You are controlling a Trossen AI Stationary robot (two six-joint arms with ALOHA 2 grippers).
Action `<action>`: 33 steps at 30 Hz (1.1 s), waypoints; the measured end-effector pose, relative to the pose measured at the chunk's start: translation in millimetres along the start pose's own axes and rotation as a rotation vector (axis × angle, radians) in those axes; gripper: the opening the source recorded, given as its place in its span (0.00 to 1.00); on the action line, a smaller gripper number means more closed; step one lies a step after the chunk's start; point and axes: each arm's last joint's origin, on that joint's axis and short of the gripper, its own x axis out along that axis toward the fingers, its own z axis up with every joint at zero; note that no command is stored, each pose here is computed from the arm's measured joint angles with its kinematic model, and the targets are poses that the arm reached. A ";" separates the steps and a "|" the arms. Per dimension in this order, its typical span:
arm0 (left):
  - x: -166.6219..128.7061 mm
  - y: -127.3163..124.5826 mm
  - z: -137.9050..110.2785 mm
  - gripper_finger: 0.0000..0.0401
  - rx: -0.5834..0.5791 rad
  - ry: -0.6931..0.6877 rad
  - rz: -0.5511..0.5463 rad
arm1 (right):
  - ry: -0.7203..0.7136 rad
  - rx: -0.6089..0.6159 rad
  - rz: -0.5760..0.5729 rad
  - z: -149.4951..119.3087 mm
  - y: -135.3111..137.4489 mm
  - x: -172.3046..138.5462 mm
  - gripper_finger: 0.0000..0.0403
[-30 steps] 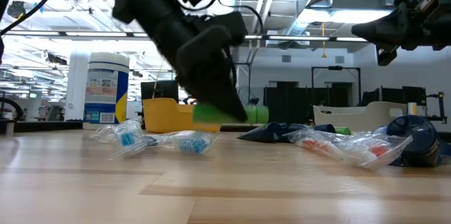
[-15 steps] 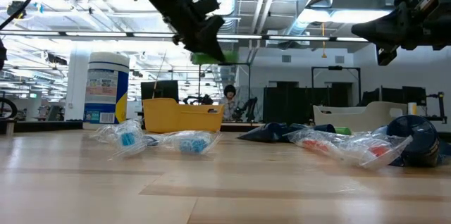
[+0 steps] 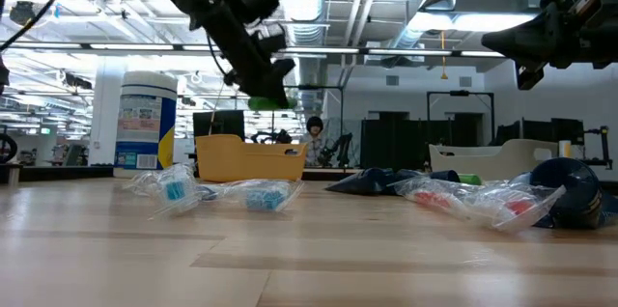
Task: Pick & Place Travel size toiletries
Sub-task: Put the green shampoo into the yellow bin
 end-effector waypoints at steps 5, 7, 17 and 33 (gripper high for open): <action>22.7 -7.9 -14.5 0.44 0.026 0.073 -0.005 | 0.000 0.000 0.000 0.0 0.0 0.0 0.00; 31.7 -8.9 -21.2 0.44 0.035 0.108 0.001 | 0.000 0.000 0.000 0.0 0.0 0.0 0.00; 54.4 -10.4 -36.2 0.44 0.044 0.166 0.015 | 0.001 0.000 -0.001 -0.1 0.0 0.0 0.00; 51.0 -9.5 -26.5 0.74 0.011 0.096 -0.044 | 0.000 0.000 0.000 0.0 0.0 0.0 0.00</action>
